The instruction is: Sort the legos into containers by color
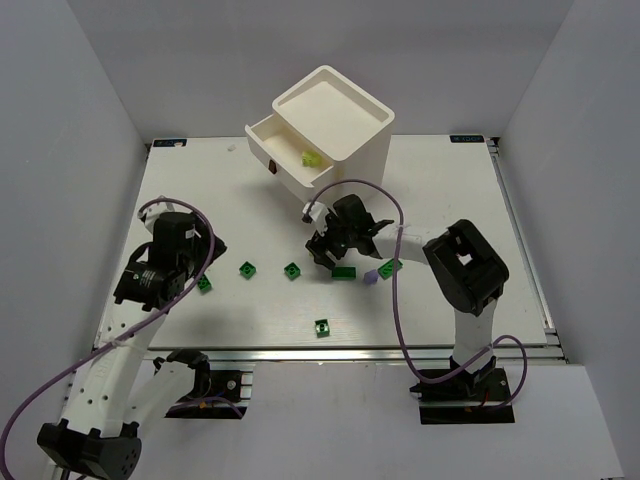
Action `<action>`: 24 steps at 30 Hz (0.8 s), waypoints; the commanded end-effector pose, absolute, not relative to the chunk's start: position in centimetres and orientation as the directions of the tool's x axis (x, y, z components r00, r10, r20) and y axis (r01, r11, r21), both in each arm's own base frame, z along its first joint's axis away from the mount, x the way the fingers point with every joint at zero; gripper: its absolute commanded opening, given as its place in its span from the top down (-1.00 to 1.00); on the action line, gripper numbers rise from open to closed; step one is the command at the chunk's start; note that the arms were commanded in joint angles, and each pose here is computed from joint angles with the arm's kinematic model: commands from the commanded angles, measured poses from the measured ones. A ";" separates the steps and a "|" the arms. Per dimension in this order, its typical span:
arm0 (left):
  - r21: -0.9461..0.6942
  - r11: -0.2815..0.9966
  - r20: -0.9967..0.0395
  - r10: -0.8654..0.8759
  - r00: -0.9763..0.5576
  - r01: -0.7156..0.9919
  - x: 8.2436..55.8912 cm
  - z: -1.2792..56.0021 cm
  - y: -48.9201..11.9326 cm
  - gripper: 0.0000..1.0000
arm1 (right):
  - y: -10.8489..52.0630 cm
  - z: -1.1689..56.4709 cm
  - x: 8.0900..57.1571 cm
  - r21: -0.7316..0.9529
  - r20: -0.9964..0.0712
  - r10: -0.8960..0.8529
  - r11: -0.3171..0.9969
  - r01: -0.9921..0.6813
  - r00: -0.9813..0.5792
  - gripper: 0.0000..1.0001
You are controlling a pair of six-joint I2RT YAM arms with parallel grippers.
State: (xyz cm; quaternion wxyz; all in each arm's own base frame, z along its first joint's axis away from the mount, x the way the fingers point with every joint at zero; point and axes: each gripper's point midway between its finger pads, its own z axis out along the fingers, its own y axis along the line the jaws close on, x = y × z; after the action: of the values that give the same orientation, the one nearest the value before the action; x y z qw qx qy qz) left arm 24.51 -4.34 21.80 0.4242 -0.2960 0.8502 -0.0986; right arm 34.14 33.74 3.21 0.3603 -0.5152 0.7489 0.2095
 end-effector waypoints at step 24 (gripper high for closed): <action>-0.054 0.850 -0.643 -0.431 -0.633 -0.524 27.2 13.5 -1.2 -0.78 | 34.0 17.8 24.9 -0.214 -0.860 -0.435 -0.168 -0.962 0.267 1.00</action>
State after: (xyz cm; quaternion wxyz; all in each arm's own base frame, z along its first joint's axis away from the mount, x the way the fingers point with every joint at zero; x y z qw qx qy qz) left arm 25.74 -2.11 12.70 0.3188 -0.2749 0.9058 0.0477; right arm 28.42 33.42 12.46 0.3890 -0.6132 0.6290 0.2773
